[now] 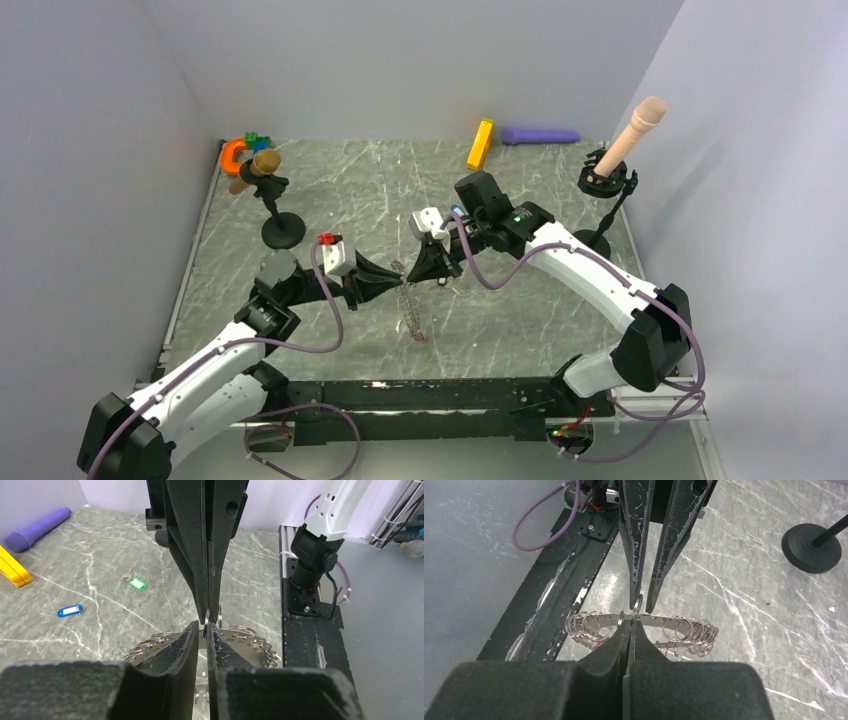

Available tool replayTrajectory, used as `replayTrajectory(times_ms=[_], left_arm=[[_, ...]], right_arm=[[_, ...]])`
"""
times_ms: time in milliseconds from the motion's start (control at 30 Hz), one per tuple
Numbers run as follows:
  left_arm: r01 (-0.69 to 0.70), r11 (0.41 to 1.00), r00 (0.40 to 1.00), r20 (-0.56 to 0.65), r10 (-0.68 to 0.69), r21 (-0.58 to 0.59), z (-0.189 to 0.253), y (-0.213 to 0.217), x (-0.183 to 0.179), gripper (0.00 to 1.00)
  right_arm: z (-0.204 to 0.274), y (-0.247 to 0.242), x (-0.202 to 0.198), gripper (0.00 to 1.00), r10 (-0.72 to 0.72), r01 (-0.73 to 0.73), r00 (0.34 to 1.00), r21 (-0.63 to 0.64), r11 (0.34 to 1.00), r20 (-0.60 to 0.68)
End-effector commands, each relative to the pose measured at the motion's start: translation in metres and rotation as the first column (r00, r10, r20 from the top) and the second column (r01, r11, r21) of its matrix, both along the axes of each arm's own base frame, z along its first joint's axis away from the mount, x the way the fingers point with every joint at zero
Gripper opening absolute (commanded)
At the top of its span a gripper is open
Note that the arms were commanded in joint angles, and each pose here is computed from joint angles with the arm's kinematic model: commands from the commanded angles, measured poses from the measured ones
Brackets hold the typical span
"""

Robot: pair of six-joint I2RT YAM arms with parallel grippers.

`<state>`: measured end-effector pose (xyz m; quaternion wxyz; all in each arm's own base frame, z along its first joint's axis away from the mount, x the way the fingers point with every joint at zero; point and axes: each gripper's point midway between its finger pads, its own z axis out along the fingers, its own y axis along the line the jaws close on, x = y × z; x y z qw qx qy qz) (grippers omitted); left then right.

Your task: Put the keys on the keyring

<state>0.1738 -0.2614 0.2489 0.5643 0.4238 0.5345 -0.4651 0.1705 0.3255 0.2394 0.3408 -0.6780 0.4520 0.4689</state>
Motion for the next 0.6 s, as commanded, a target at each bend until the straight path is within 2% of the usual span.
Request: replayTrajectory(times_ms=[0,167,367,500,567], left_arm=[[0.044,0.999,0.999,0.031,-0.043,-0.023,0.010,-0.003,-0.005,0.14],[0.055,0.998,0.998,0.025,-0.055,-0.013,0.009,-0.004,-0.005,0.00],[0.052,0.997,0.997,0.063,-0.048,-0.053,0.016,-0.002,-0.009,0.00],[0.000,0.996,0.995,0.099,0.009,-0.085,0.016,0.007,-0.010,0.00],[-0.019,0.995,0.995,0.101,0.029,-0.103,0.017,0.010,-0.010,0.00]], right_arm=[[0.021,0.002,-0.006,0.00,0.042,-0.044,0.999,0.083,0.996,0.027],[0.021,0.003,-0.006,0.00,0.043,-0.044,0.999,0.083,0.996,0.016],[0.019,0.004,-0.004,0.02,0.029,-0.028,1.000,0.075,0.997,-0.009],[0.020,0.003,-0.004,0.30,0.024,-0.023,1.000,0.069,0.997,-0.012],[0.021,0.001,-0.003,0.36,0.022,-0.022,1.000,0.072,0.997,-0.008]])
